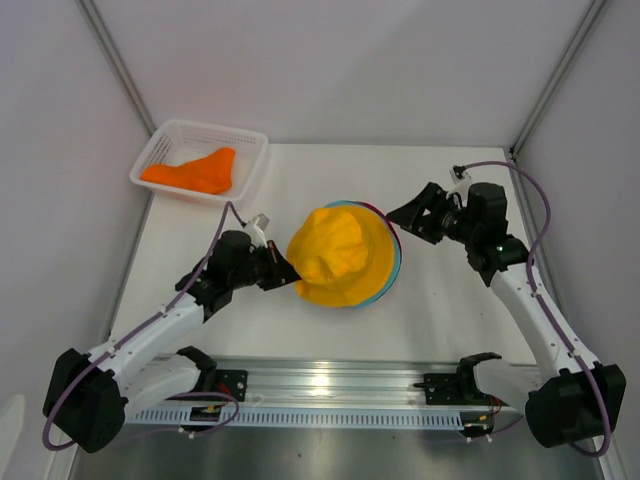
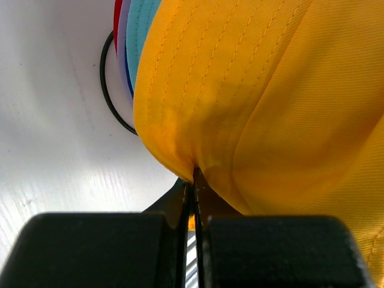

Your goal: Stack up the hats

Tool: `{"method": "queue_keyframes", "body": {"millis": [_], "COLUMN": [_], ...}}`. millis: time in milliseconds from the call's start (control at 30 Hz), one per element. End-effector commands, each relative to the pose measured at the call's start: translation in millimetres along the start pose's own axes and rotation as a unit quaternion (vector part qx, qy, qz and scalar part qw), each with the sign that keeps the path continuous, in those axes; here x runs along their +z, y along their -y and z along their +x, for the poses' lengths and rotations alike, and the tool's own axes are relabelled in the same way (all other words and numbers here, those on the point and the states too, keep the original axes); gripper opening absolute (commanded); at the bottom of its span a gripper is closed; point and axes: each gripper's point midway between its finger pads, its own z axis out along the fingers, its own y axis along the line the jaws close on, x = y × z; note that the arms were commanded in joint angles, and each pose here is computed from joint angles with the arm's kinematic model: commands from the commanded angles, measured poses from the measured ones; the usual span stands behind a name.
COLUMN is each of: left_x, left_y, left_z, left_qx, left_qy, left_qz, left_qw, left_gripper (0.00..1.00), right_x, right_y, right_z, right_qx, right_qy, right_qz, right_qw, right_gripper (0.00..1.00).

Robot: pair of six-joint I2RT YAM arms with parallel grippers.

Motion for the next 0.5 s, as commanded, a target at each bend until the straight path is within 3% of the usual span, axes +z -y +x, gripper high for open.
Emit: {"method": "queue_keyframes", "body": {"millis": [0, 233, 467], "left_x": [-4, -7, -6], "left_y": [35, 38, 39], "left_z": [-27, -32, -32], "left_qx": [0.018, 0.029, 0.029], "left_qy": [0.033, 0.037, 0.033], "left_qz": [0.056, 0.052, 0.05], "left_qw": [0.998, 0.998, 0.998], "left_gripper": [0.01, 0.01, 0.01], "right_x": [-2, 13, 18], "right_y": [-18, -2, 10], "right_z": [7, 32, 38], "right_qx": [-0.01, 0.013, 0.007], "right_qy": [-0.009, -0.032, -0.043], "right_qz": [-0.038, -0.031, -0.014], "right_qw": [0.999, 0.999, 0.999], "right_gripper": [0.69, 0.69, 0.79]}}
